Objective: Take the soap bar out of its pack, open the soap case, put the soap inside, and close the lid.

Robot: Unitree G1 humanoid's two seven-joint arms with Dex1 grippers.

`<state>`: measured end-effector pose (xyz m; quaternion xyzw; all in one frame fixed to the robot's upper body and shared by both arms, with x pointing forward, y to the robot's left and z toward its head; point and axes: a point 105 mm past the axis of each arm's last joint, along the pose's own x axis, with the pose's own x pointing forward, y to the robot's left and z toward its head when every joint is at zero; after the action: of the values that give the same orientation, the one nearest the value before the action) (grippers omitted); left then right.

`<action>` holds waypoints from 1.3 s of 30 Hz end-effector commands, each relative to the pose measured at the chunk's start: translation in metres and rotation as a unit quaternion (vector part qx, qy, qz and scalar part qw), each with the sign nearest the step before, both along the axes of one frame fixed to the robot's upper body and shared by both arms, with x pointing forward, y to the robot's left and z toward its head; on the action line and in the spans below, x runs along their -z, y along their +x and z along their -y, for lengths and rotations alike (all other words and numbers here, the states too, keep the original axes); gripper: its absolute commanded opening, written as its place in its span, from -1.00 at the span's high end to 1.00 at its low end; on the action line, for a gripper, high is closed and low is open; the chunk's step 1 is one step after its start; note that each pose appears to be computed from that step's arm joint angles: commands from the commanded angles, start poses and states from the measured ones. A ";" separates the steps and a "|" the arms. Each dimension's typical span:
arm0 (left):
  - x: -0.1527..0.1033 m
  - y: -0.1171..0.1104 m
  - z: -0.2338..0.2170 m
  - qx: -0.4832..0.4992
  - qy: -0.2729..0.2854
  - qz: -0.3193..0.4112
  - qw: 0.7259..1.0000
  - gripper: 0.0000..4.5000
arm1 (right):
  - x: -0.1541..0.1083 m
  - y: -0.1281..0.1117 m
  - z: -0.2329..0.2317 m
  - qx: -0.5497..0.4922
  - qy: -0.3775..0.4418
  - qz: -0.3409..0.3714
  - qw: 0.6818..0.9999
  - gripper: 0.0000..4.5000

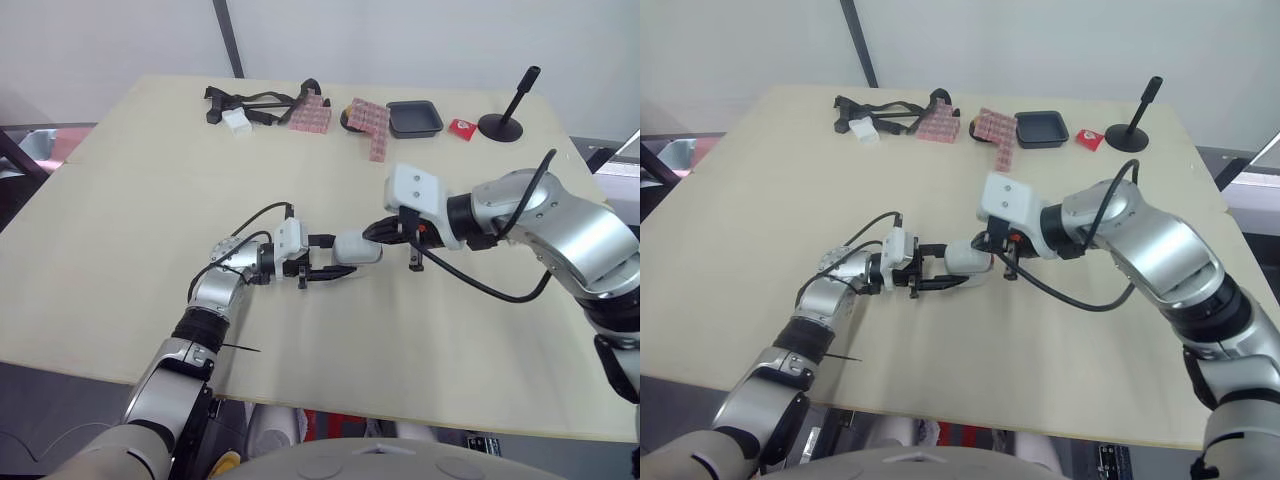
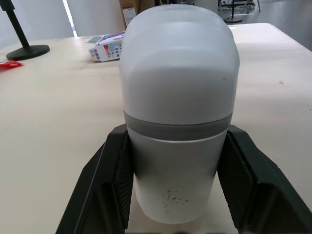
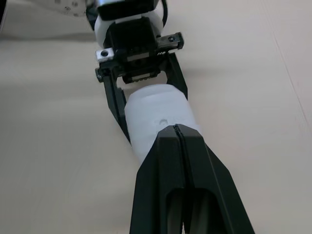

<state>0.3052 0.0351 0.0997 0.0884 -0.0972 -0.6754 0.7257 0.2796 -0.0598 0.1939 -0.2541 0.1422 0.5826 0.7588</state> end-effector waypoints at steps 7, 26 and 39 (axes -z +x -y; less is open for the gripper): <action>-0.033 0.016 -0.004 -0.037 -0.025 -0.035 0.998 0.15 | -0.048 0.005 0.023 0.043 0.105 0.074 0.991 0.06; -0.064 0.017 -0.007 0.000 0.011 -0.456 0.890 0.15 | -0.014 -0.008 0.060 0.165 0.125 0.118 0.971 -0.99; -0.039 0.023 0.023 -0.067 0.078 -0.595 0.797 0.15 | 0.000 -0.013 0.081 0.178 0.073 0.131 0.972 -0.99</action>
<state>0.3229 0.0120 0.1318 -0.2607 0.4173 -0.5576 0.6685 0.2718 -0.1405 0.1840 -0.2123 0.0685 0.4091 0.8848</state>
